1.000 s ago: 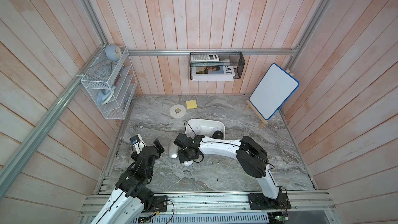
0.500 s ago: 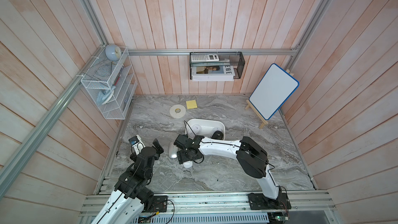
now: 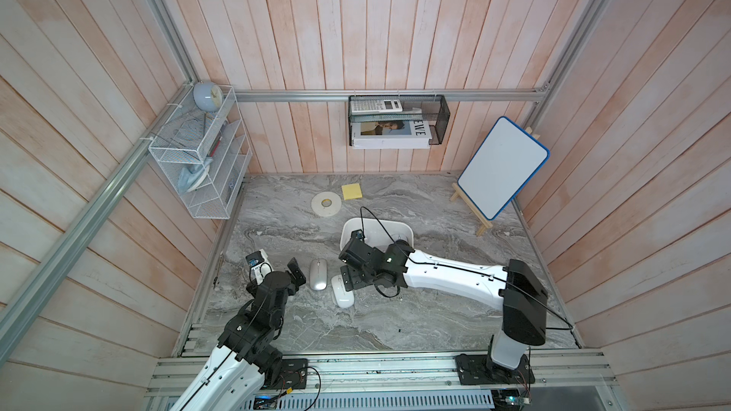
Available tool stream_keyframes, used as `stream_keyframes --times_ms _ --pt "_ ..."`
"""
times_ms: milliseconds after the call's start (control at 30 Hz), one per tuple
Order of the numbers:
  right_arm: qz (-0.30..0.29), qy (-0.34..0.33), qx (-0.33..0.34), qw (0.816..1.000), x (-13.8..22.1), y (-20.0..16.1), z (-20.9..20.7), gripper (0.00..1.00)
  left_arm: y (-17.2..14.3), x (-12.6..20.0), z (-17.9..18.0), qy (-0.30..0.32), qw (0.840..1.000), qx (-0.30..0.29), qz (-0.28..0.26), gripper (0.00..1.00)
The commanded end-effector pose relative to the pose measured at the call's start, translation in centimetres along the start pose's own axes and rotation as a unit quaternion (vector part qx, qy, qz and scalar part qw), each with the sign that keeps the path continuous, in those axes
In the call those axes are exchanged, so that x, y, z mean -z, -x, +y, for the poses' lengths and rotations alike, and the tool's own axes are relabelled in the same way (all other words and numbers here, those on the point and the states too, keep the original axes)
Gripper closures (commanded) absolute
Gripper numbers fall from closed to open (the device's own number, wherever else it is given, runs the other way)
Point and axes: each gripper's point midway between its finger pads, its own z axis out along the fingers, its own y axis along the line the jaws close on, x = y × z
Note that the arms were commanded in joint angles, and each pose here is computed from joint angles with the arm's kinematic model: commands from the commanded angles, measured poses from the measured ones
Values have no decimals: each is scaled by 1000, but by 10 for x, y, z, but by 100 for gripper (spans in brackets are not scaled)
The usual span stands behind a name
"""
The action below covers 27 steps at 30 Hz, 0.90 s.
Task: Take out the mouse from the storage box
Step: Place the mouse at the center of the board, then pick up the mouse from the storage box.
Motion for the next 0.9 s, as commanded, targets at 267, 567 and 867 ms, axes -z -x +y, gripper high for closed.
stream_keyframes --times_ms 267,567,867 --pt "-171 -122 -3 978 48 13 -101 7 -14 -16 -119 -133 971 -85 180 0" --pt "-219 -166 -49 960 77 0 -168 7 -62 -22 -219 -179 917 -234 269 0" --pt "-266 -163 -104 944 101 -25 -216 7 -113 -46 -277 -212 866 -297 342 0"
